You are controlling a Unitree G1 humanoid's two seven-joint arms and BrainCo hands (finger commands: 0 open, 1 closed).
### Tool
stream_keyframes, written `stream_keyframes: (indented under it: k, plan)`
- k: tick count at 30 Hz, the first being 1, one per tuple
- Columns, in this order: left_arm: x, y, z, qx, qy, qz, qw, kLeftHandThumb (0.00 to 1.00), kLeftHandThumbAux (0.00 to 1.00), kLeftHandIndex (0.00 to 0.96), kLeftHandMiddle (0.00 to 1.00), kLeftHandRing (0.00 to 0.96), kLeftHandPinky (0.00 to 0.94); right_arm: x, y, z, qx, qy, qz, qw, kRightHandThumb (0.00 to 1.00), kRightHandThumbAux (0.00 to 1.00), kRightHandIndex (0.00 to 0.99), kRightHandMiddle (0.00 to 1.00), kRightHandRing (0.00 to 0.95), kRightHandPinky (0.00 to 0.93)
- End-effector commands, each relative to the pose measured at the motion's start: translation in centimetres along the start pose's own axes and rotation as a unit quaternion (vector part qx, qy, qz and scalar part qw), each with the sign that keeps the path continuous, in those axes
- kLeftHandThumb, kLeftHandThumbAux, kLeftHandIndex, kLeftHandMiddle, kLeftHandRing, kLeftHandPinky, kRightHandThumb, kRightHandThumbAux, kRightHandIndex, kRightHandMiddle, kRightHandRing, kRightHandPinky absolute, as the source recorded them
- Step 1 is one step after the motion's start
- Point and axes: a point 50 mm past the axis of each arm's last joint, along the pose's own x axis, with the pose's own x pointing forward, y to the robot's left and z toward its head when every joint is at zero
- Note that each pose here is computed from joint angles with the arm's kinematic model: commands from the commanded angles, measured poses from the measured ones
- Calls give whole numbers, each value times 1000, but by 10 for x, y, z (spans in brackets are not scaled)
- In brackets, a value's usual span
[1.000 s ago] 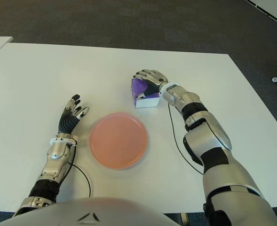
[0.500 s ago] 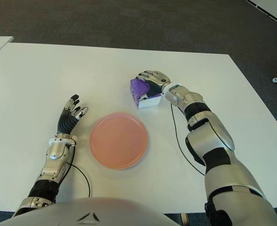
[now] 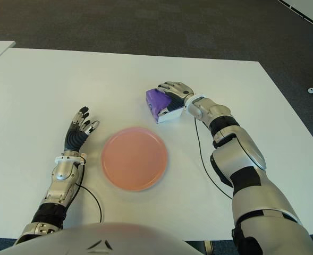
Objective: Put the tissue paper into the plate.
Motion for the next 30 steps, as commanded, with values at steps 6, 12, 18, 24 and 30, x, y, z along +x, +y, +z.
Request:
stream_keyframes:
  k: [6, 12, 18, 24, 30]
  plan:
    - [-4, 1, -5, 0, 18, 8, 1000, 0, 592, 0, 0, 0, 0, -6, 15, -1, 11, 0, 28, 1000, 269, 462, 0, 2, 0, 0]
    - [-5, 0, -4, -3, 20, 8, 1000, 0, 591, 0, 0, 0, 0, -7, 14, -1, 25, -1, 20, 999, 257, 462, 0, 3, 0, 0]
    - [-6, 0, -4, -3, 21, 9, 1000, 0, 590, 0, 0, 0, 0, -7, 12, -3, 46, 7, 19, 999, 246, 457, 0, 2, 0, 0]
    - [-6, 0, -4, -3, 21, 9, 1000, 0, 590, 0, 0, 0, 0, -9, 12, -5, 57, 7, 15, 998, 249, 453, 0, 4, 0, 0]
    - [-6, 0, -4, 0, 22, 9, 1000, 0, 589, 0, 0, 0, 0, -12, 14, -6, 59, 3, 21, 998, 265, 460, 0, 7, 0, 0]
